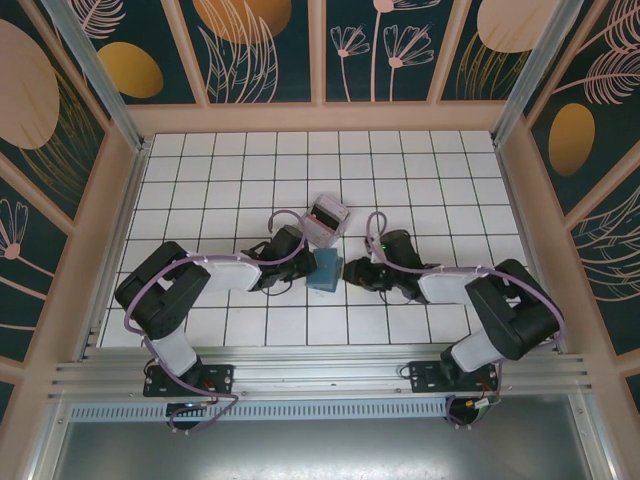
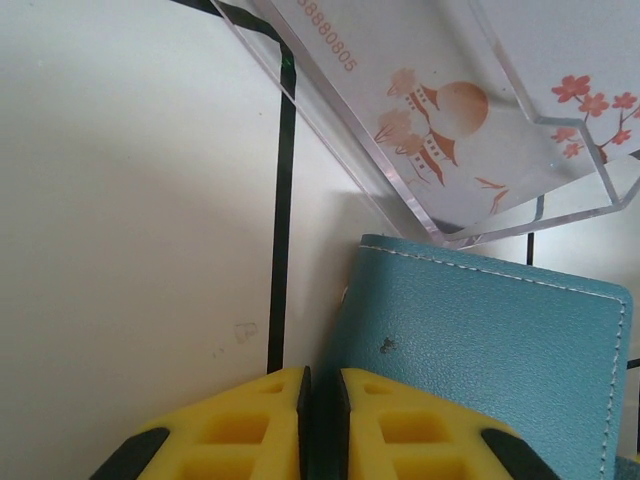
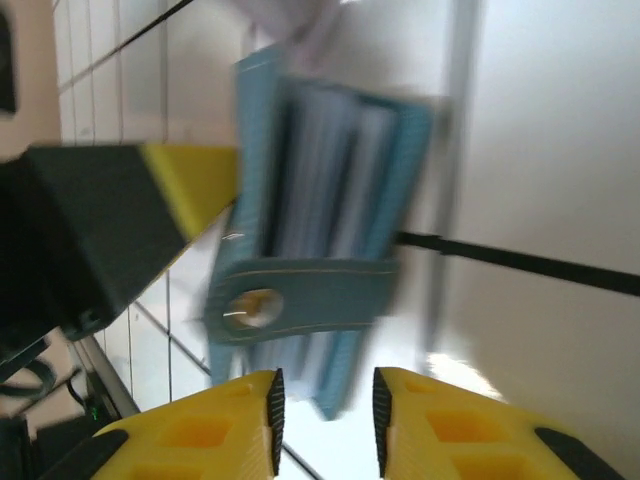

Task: Put the credit cards into the card holder
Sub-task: Rotate the card holder at the center of the table, then close the button on the card holder.

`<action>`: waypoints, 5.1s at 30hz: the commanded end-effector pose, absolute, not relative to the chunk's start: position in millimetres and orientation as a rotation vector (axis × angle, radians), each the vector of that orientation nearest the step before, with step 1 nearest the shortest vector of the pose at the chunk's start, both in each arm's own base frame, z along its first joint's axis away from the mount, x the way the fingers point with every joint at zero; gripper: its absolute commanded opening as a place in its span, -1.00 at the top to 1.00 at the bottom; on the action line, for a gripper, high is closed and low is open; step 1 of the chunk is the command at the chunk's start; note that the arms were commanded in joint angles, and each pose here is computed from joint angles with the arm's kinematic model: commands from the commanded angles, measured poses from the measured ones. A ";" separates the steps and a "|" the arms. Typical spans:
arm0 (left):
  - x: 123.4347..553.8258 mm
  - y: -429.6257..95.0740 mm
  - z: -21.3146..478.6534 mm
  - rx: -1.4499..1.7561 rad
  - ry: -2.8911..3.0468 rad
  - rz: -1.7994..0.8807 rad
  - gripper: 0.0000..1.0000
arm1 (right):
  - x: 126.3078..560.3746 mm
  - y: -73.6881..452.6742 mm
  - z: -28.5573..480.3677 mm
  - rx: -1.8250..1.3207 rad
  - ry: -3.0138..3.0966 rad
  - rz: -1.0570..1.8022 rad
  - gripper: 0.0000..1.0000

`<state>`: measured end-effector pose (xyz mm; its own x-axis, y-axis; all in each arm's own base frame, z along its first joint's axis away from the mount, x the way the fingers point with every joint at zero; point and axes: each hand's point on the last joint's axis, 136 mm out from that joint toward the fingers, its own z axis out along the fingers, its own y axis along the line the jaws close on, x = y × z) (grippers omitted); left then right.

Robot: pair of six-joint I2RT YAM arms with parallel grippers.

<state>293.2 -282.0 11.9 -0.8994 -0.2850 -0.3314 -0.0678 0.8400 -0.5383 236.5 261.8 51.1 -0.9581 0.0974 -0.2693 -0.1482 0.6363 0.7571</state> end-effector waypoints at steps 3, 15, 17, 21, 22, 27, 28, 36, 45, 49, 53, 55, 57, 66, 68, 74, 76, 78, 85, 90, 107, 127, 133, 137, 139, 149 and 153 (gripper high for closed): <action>228.8 -234.8 -57.7 -0.263 2.927 -0.425 0.64 | 253.7 288.5 106.4 -0.209 2.457 1.101 0.43; 232.9 -237.5 -46.0 -0.252 2.901 -0.445 0.64 | 248.3 307.7 62.6 -0.224 2.626 0.985 0.43; 235.3 -236.4 -42.4 -0.252 2.892 -0.432 0.63 | 245.9 296.5 47.0 -0.178 2.680 0.913 0.44; 238.9 -240.2 -35.1 -0.232 2.879 -0.447 0.62 | 241.6 282.2 26.9 -0.140 2.741 0.820 0.44; 240.3 -242.4 -32.1 -0.232 2.873 -0.461 0.61 | 241.3 278.8 21.3 -0.139 2.760 0.784 0.44; 247.2 -250.9 -14.5 -0.222 2.838 -0.517 0.49 | 236.0 273.8 5.7 -0.121 2.809 0.751 0.44; 250.6 -254.1 -1.4 -0.218 2.807 -0.552 0.48 | 235.2 273.0 2.8 -0.121 2.817 0.742 0.44; 247.4 -256.6 2.0 -0.208 2.808 -0.589 0.47 | 231.1 261.5 -13.1 -0.096 2.852 0.708 0.45; 260.5 -280.1 27.5 -0.170 2.718 -0.751 0.39 | 227.6 260.8 -19.0 -0.071 2.861 0.755 0.46; 261.5 -289.5 37.5 -0.156 2.678 -0.843 0.35 | 227.7 261.0 -19.3 -0.065 2.858 0.767 0.46; 255.5 -294.2 26.7 -0.161 2.691 -0.906 0.34 | 227.8 262.1 -18.0 -0.063 2.851 0.785 0.47; 249.8 -291.5 13.7 -0.174 2.729 -0.893 0.36 | 228.1 261.8 -17.2 -0.058 2.847 0.789 0.47; 244.4 -282.7 -0.7 -0.205 2.772 -0.833 0.41 | 229.1 261.7 -13.8 -0.051 2.835 0.802 0.47; 234.0 -264.0 -31.2 -0.213 2.869 -0.669 0.45 | 254.5 275.7 56.4 -0.097 2.627 0.974 0.30; 232.9 -264.1 -33.7 -0.215 2.876 -0.666 0.45 | 262.9 266.0 77.5 -0.063 2.568 0.988 0.28; 230.0 -259.4 -42.0 -0.217 2.900 -0.627 0.46 | 271.6 198.4 81.0 0.169 2.514 0.940 0.24; 230.0 -259.4 -42.3 -0.215 2.903 -0.624 0.47 | 263.3 185.1 62.5 0.232 2.549 0.964 0.26; 231.5 -260.2 -40.3 -0.215 2.901 -0.621 0.47 | 253.4 183.2 47.8 0.277 2.568 1.019 0.32; 232.9 -259.4 -35.4 -0.208 2.897 -0.610 0.47 | 241.2 192.1 15.7 0.297 2.625 1.075 0.47; 234.6 -261.6 -30.4 -0.205 2.888 -0.622 0.47 | 252.1 221.6 16.2 0.207 2.625 1.106 0.49; 234.0 -285.9 -24.8 -0.146 2.890 -0.661 0.47 | 255.9 268.4 21.8 0.029 2.613 1.222 0.56; 239.5 -286.8 -20.1 -0.107 2.888 -0.611 0.48 | 272.3 254.8 41.8 -0.076 2.589 1.182 0.57; 237.6 -283.6 -21.5 -0.117 2.893 -0.601 0.48 | 276.8 252.9 57.2 -0.070 2.538 1.196 0.58; 237.8 -283.9 -21.2 -0.120 2.892 -0.605 0.48 | 279.4 246.9 68.0 -0.061 2.512 1.182 0.58; 237.7 -284.9 -21.8 -0.119 2.894 -0.608 0.48 | 278.7 246.7 66.4 -0.058 2.515 1.188 0.58; 239.1 -288.2 -20.5 -0.127 2.888 -0.631 0.48 | 272.7 271.8 50.6 -0.093 2.547 1.276 0.67; 238.7 -291.4 -21.9 -0.126 2.889 -0.649 0.48 | 276.6 278.4 48.7 -0.113 2.556 1.257 0.67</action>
